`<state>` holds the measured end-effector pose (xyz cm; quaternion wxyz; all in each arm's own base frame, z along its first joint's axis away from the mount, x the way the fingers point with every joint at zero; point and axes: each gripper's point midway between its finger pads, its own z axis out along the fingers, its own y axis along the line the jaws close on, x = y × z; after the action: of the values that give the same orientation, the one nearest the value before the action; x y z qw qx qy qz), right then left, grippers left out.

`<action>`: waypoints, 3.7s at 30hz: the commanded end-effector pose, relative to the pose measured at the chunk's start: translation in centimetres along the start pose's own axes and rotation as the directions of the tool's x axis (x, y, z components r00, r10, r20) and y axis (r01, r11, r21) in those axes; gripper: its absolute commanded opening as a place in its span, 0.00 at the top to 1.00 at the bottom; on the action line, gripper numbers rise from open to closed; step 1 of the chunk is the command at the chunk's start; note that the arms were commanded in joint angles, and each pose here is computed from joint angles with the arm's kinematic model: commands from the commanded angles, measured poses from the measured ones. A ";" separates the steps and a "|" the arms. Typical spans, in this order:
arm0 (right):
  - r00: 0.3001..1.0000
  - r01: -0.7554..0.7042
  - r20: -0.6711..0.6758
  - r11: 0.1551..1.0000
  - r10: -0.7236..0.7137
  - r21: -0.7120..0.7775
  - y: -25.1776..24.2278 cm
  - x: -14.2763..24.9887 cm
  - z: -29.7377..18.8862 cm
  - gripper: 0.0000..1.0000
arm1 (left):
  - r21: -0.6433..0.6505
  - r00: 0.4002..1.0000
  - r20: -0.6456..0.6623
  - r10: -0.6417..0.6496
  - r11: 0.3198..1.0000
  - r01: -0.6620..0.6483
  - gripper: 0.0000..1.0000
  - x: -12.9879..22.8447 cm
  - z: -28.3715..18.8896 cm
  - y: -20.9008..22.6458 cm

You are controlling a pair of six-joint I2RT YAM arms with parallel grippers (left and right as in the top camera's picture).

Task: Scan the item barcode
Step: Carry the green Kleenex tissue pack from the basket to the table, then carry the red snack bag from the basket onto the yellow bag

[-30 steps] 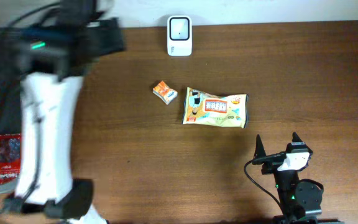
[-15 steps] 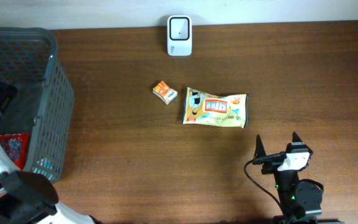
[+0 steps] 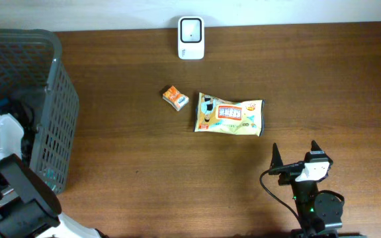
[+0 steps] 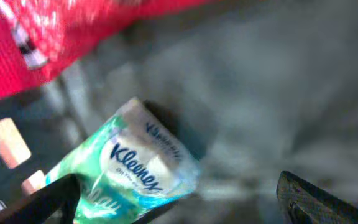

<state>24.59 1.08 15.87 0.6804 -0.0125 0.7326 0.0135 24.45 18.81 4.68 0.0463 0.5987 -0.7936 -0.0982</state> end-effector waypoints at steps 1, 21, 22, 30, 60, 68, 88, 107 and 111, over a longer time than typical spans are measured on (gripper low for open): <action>1.000 -0.010 -0.006 1.000 0.010 0.007 -0.1 0.3 0.0 0.01 | -0.033 1.000 -0.008 -0.025 0.999 0.025 0.01 0.4 0.5 1.0; 1.000 -0.010 -0.006 1.000 0.010 0.007 -0.1 0.3 0.0 0.02 | 0.650 0.945 0.313 0.093 0.704 -0.285 1.00 -5.6 -25.3 -9.3; 1.000 -0.010 -0.006 1.000 0.010 0.007 -0.1 0.3 0.0 0.01 | 0.728 0.935 0.336 0.112 0.599 -0.334 1.00 -4.1 -29.4 -9.7; 1.000 -0.010 -0.006 1.000 0.010 0.007 -0.1 0.3 0.0 0.02 | 0.607 0.589 0.656 0.472 0.134 -0.783 1.00 15.1 -38.2 -14.8; 1.000 -0.010 -0.006 1.000 0.010 0.007 -0.1 0.3 0.0 0.01 | 0.302 0.347 0.700 0.624 0.182 -0.936 0.01 24.8 -33.1 -26.0; 1.000 -0.010 -0.006 1.000 0.010 0.007 -0.1 0.3 0.0 0.01 | 0.298 0.522 0.778 0.349 0.527 -0.796 0.01 3.6 -38.9 -13.4; 1.000 -0.010 -0.006 1.000 0.010 0.007 -0.1 0.3 0.0 0.02 | -0.174 0.863 0.143 0.485 0.871 -0.460 0.14 -8.5 -2.2 -3.6; 1.000 -0.010 -0.006 1.000 0.010 0.007 -0.1 0.3 0.0 0.02 | -0.165 0.901 0.162 0.404 0.911 -0.379 0.66 -11.0 1.4 -2.1; 1.000 -0.010 -0.006 1.000 0.010 0.007 -0.1 0.3 0.0 0.02 | -0.145 0.901 0.163 0.402 0.913 -0.381 1.00 -11.0 1.4 -2.5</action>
<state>24.59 1.08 15.85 0.6801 -0.0126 0.7329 0.0135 29.51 28.79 4.12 0.0247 0.3997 -0.8930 -0.2055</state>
